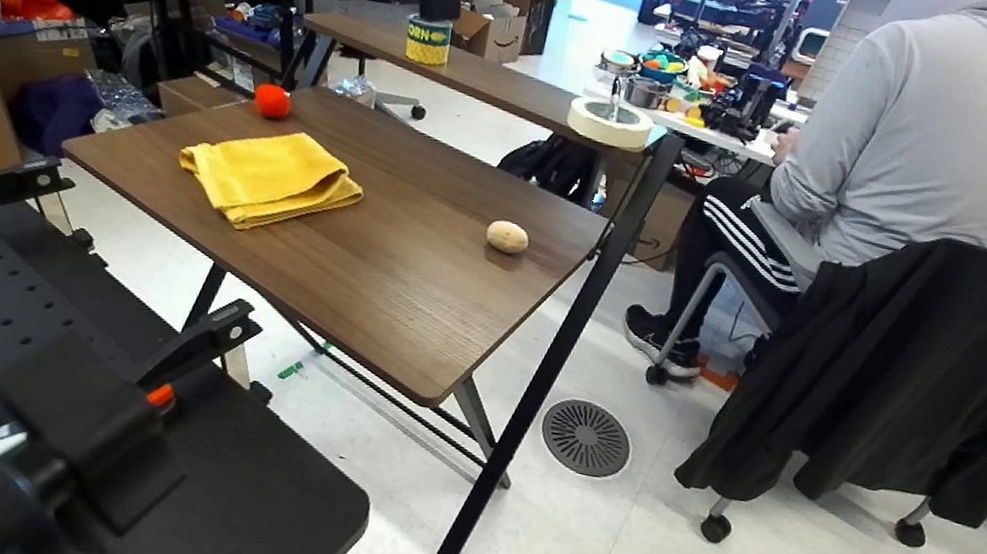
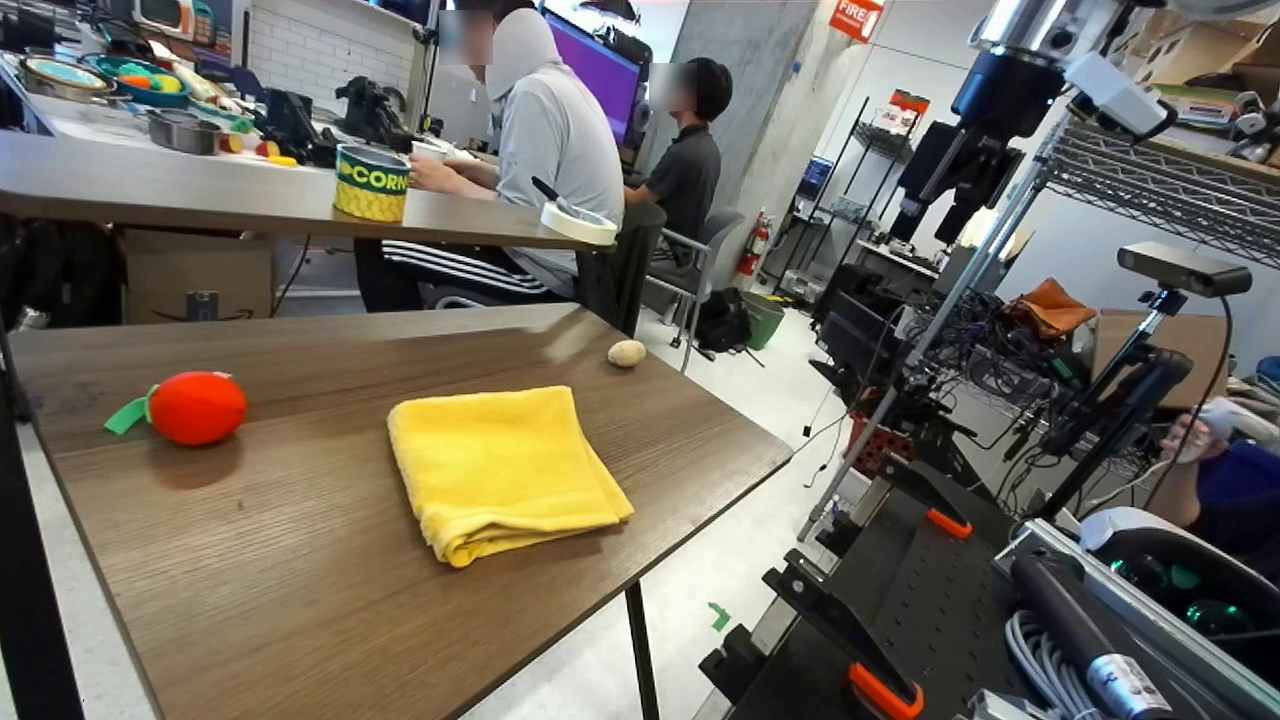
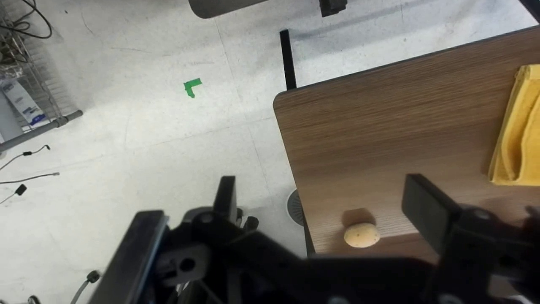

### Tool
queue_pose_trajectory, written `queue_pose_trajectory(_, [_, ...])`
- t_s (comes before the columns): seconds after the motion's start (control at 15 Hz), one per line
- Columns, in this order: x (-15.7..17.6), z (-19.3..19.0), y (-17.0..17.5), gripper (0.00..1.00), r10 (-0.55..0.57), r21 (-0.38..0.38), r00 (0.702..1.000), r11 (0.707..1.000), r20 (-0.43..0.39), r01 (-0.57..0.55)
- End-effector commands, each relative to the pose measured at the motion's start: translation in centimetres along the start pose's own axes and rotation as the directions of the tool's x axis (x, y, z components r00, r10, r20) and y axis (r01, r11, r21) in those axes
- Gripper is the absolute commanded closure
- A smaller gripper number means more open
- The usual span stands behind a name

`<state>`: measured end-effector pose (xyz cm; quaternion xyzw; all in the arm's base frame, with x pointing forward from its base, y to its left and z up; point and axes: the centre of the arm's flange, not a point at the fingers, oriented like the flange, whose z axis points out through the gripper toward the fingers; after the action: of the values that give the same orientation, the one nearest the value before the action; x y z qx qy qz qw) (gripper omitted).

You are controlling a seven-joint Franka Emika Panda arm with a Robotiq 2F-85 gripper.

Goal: Move the round object to the left and use the towel to wipe the table

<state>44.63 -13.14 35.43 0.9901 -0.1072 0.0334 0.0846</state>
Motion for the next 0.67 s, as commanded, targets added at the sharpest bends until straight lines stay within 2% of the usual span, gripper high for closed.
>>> queue_pose_trajectory(0.0, [0.0, -0.2, 0.0, 0.0, 0.0, 0.0, 1.0, 1.0, -0.005, 0.0])
queue_pose_trajectory(0.13, [0.0, -0.3, 0.0, 0.0, 0.001, 0.0, 1.0, 1.0, -0.006, -0.001])
queue_pose_trajectory(0.2, [1.7, 0.6, -0.8, 0.0, 0.064, 0.047, 0.997, 0.997, -0.045, -0.062])
queue_pose_trajectory(0.27, [3.0, 1.2, -1.3, 0.0, 0.098, 0.065, 0.994, 0.993, -0.049, -0.095])
queue_pose_trajectory(0.4, [6.4, 3.0, -2.8, 0.0, 0.156, 0.07, 0.988, 0.986, -0.013, -0.154])
queue_pose_trajectory(0.6, [11.2, 6.0, -5.0, 0.0, 0.267, 0.031, 0.962, 0.963, 0.063, -0.269])
